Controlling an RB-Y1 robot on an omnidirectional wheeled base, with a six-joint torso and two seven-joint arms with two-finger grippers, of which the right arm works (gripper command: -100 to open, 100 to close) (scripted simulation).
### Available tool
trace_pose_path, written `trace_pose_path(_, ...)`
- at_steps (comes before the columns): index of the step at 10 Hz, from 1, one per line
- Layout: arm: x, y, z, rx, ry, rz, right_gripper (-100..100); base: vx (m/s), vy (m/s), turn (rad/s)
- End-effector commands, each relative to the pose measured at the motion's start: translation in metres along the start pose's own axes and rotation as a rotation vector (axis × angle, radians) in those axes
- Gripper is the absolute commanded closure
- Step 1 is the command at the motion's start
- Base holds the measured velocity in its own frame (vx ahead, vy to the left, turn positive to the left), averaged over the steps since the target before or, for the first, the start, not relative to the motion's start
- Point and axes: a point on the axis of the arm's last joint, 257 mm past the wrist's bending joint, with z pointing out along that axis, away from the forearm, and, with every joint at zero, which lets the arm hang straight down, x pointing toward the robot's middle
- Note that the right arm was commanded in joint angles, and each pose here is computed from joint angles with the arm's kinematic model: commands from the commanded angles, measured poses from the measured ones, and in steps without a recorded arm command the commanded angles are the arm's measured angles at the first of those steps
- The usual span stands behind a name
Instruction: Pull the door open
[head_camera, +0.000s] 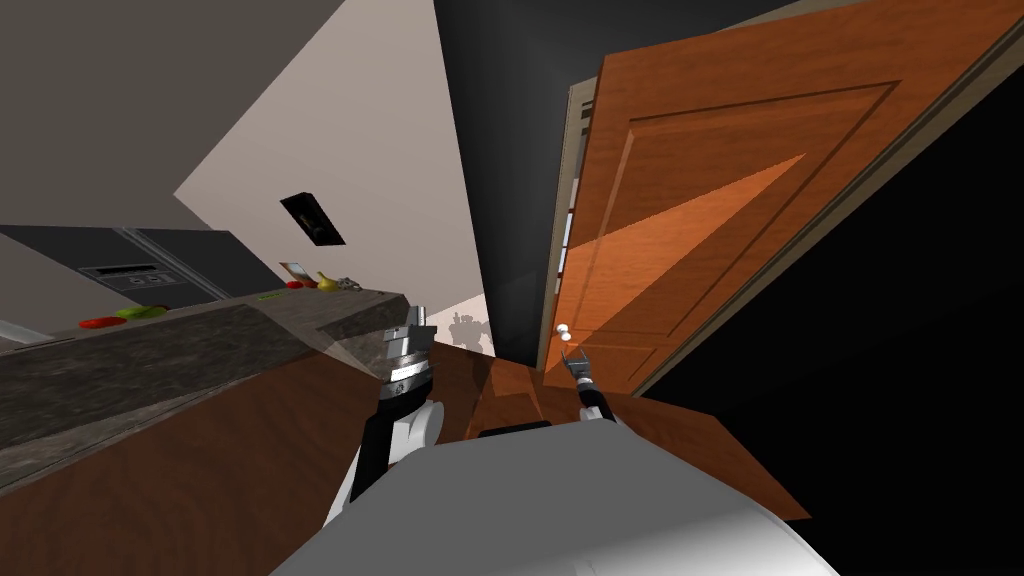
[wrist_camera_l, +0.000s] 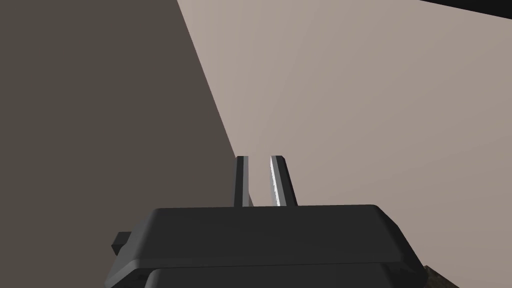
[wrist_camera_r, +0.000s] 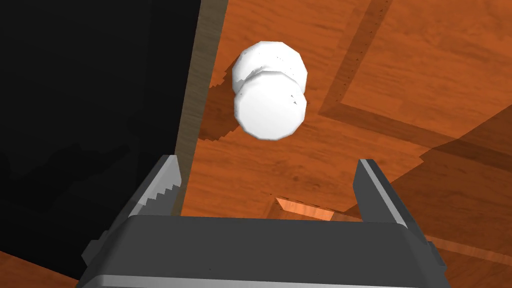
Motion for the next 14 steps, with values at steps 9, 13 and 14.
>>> trace_pose_path(9, -0.002, -0.008, -0.0029, -0.006, -0.016, 0.286, -100, -0.045, -0.014, 0.021)
trace_pose_path(13, -0.012, 0.02, -0.0081, -0.041, -0.022, 0.277, -100, 0.124, 0.013, 0.083)
trace_pose_path(14, -0.015, 0.032, -0.0103, -0.055, -0.024, 0.277, -100, 0.193, -0.036, 0.158)
